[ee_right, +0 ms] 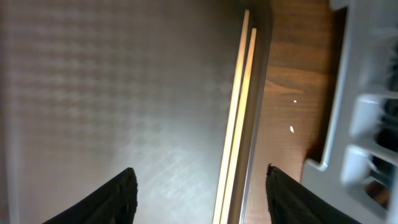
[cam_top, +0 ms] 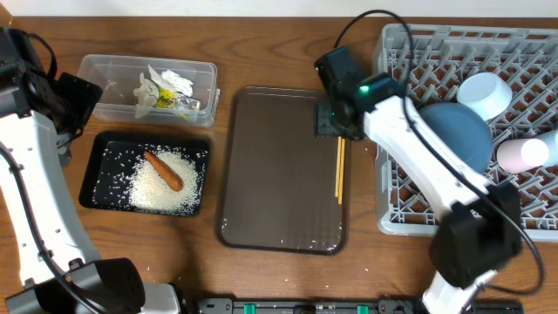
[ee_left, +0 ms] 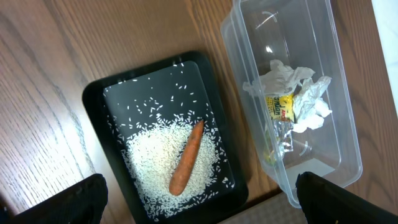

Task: Sort waste into correct bins and load items into the dishwasher rack
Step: 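Move the right gripper to the chopsticks on the brown tray and grasp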

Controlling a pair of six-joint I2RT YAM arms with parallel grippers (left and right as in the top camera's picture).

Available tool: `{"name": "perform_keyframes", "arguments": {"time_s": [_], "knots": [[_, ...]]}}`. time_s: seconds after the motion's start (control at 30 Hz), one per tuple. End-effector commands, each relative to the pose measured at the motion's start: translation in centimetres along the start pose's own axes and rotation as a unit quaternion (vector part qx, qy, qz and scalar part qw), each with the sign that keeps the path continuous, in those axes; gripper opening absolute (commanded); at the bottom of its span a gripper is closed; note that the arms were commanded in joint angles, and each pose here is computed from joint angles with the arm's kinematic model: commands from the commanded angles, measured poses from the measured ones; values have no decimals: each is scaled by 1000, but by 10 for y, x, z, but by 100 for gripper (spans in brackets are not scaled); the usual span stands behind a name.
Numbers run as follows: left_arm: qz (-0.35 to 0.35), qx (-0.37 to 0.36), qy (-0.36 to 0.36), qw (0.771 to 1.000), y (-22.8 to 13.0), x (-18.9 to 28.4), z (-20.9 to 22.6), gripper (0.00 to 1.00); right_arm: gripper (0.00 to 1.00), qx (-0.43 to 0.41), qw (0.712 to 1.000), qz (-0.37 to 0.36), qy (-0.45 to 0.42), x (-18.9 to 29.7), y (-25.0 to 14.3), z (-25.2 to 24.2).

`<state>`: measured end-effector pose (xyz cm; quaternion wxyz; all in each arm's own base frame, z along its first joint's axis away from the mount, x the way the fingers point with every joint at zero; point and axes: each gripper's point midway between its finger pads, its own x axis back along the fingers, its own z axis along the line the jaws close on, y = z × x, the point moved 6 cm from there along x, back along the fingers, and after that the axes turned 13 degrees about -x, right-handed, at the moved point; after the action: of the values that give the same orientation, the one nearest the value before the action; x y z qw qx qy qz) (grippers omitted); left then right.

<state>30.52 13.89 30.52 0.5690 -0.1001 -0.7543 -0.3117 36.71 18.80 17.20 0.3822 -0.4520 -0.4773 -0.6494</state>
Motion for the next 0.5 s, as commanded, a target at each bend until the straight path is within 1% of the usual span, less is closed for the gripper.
{"name": "perform_keyframes", "arguments": {"time_s": [0.0,0.13,0.3,0.47], "knots": [[-1,6,6,1000,1,-1,2,99,60,-21,999,1,-26,-21,3,-2],[0,6,6,1000,1,-1,2,99,59,-21,999,35,-24,-43,-4,1],[0,6,6,1000,1,-1,2,99,59,-26,997,56,-45,-67,-13,0],[0,6,6,1000,1,-1,2,99,55,-44,995,76,-56,-90,-19,-1]]}}
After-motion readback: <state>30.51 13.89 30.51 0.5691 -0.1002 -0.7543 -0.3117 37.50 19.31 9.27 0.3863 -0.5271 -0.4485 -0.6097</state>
